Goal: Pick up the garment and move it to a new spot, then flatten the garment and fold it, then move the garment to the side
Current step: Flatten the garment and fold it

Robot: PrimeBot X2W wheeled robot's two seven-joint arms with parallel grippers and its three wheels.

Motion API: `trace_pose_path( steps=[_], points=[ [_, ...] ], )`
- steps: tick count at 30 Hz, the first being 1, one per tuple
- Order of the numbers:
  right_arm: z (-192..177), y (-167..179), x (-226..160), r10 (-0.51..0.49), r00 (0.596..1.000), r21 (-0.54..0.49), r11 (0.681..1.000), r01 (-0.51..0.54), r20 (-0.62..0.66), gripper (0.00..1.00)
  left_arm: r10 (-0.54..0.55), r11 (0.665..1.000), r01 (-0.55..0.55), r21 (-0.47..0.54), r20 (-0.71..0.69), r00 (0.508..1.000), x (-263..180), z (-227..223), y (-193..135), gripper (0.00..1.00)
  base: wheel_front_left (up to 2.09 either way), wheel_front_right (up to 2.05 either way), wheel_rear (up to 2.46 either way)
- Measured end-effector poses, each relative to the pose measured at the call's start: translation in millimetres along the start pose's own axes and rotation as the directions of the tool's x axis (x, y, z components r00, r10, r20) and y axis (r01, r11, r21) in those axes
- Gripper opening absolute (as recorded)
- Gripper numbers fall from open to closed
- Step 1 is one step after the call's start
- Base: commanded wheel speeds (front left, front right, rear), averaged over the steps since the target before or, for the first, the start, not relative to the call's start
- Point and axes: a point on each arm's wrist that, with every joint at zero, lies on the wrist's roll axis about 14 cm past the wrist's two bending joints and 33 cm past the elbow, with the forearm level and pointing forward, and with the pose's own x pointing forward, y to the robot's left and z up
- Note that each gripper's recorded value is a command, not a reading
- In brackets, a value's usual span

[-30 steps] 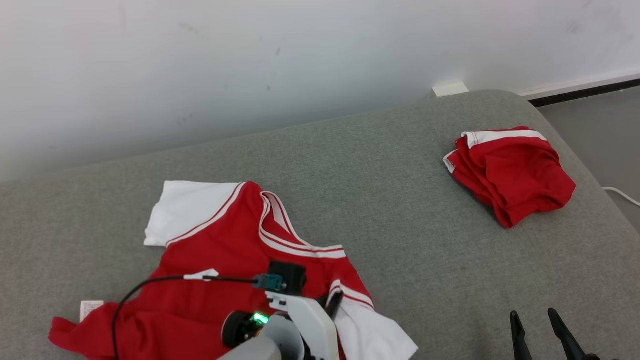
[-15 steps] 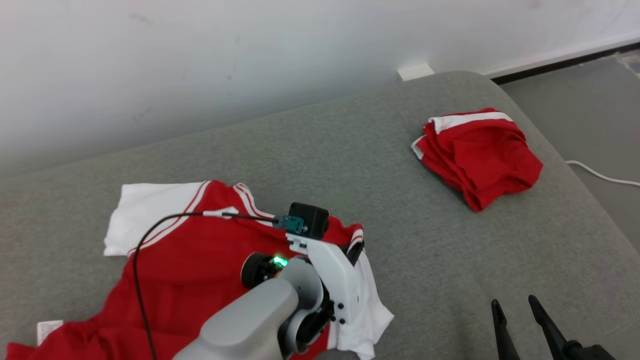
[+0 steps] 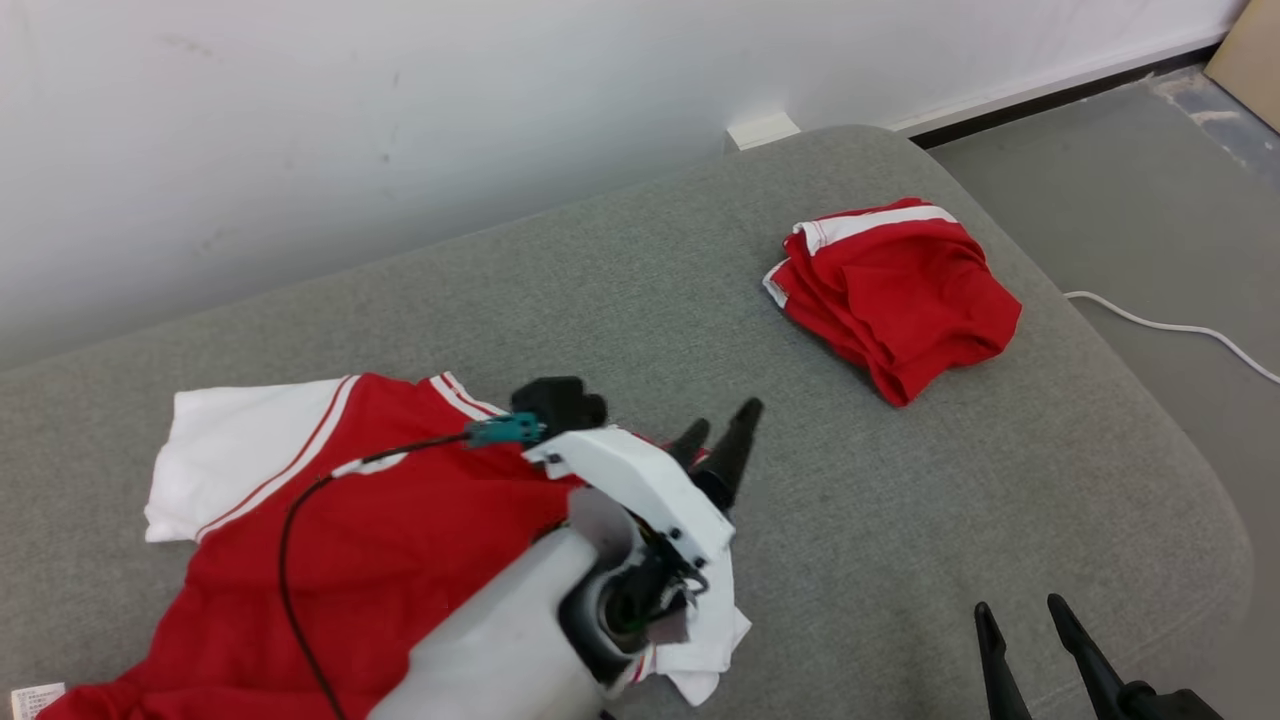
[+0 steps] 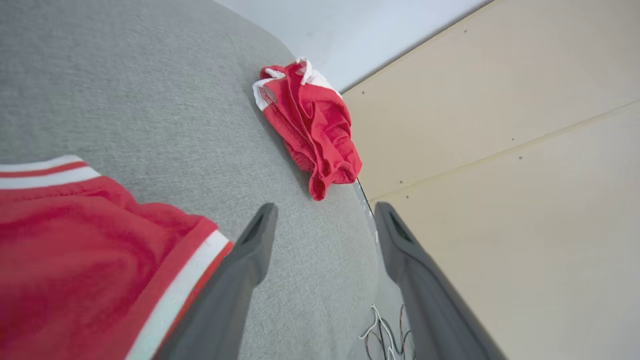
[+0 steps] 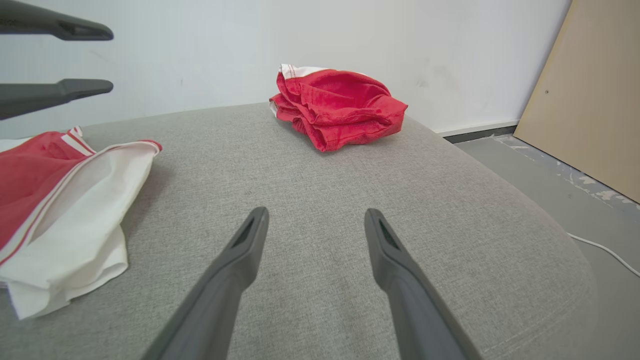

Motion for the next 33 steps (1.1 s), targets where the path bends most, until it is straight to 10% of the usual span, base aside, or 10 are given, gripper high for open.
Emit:
trace_pose_path(
  steps=[13,33],
  points=[
    [12,6,7,0.04,0.998,-0.028,0.999,-0.039,0.046,1.0,0.042,0.887,-0.128,0.444,0.198,0.979,-30,35,19,1.0,0.0,0.0,0.0],
    [31,72,26,0.263,0.959,-0.07,0.964,-0.256,0.108,1.0,0.362,0.615,-0.688,0.385,0.638,0.68,-257,51,115,1.0,0.0,0.0,0.0]
  ],
)
